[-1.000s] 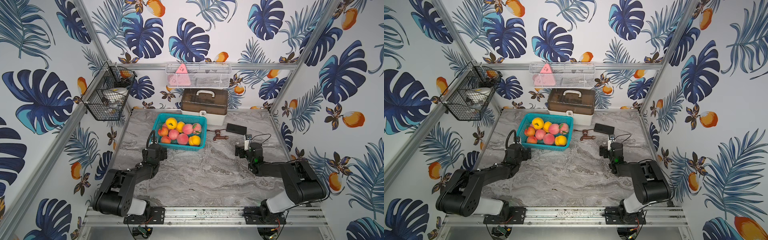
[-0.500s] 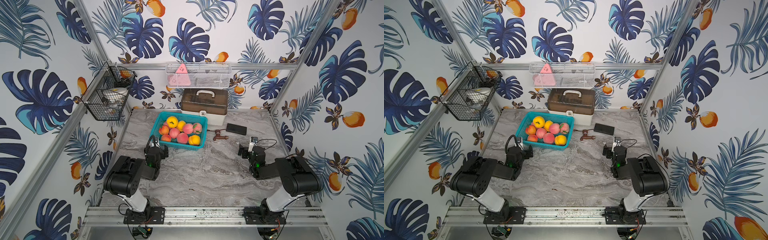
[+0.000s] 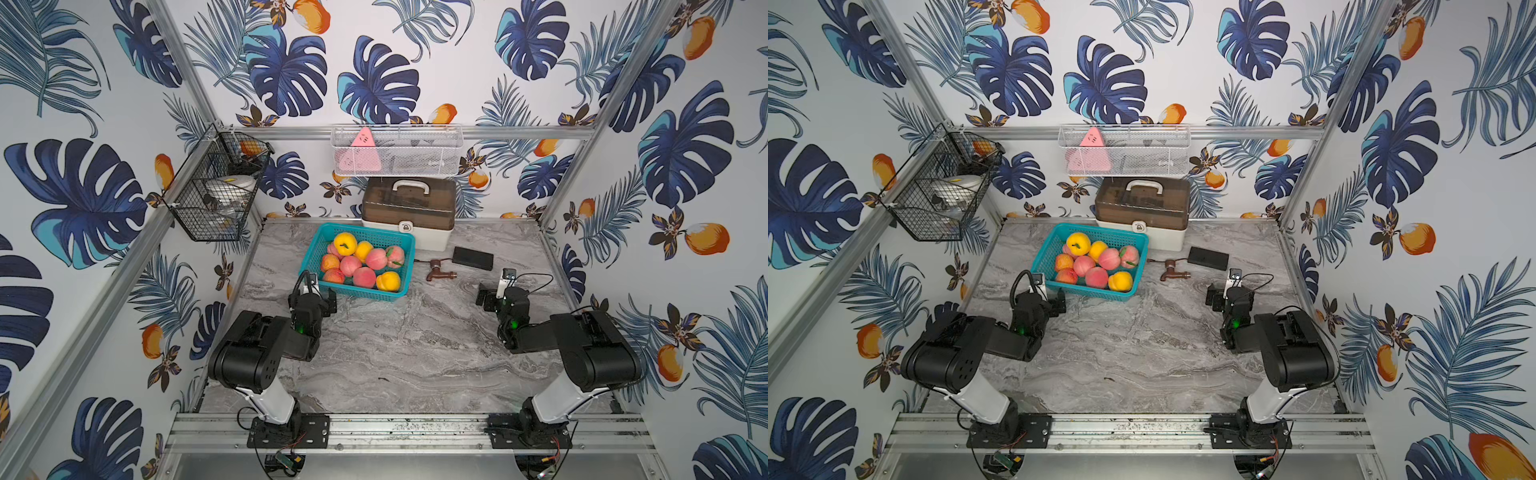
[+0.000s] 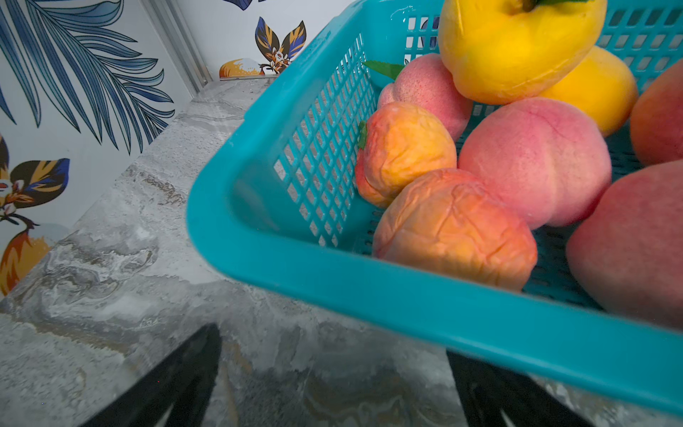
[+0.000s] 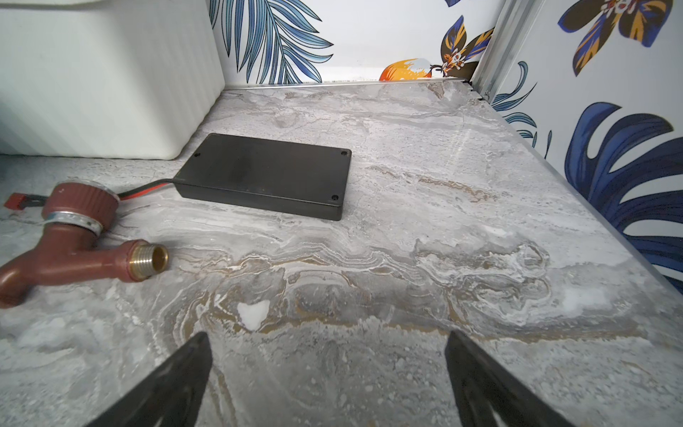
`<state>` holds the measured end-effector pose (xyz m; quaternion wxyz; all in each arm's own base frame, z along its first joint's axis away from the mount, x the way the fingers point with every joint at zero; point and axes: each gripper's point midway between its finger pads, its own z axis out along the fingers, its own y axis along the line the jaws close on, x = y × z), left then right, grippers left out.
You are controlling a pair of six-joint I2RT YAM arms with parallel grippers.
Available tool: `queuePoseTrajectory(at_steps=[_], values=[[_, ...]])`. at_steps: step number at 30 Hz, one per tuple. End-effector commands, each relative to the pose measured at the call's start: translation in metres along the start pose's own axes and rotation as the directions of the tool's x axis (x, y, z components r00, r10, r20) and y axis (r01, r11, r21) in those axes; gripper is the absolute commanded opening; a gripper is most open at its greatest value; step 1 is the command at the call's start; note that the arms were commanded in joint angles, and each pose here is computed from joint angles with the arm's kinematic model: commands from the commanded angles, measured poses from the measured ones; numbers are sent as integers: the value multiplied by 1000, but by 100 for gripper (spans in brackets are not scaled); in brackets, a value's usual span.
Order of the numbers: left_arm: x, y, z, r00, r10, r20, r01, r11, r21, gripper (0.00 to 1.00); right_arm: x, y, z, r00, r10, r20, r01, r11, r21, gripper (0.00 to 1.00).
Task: Put the peaches into the basket
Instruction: Reset both arms
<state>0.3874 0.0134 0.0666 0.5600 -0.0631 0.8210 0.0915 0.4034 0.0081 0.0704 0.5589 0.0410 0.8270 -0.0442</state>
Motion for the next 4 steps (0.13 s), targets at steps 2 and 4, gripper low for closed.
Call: queuePoseTrajectory(at_steps=[2,4], values=[[-14,0,1,999,-2,52,2,1000,-2,99,-2,-2,0,1000,18,7,-18,1000,8,100],[-15,0,0,998,-4,55,4,1000,-2,99,-2,-1,-1,1000,17,11,-18,1000,6,100]])
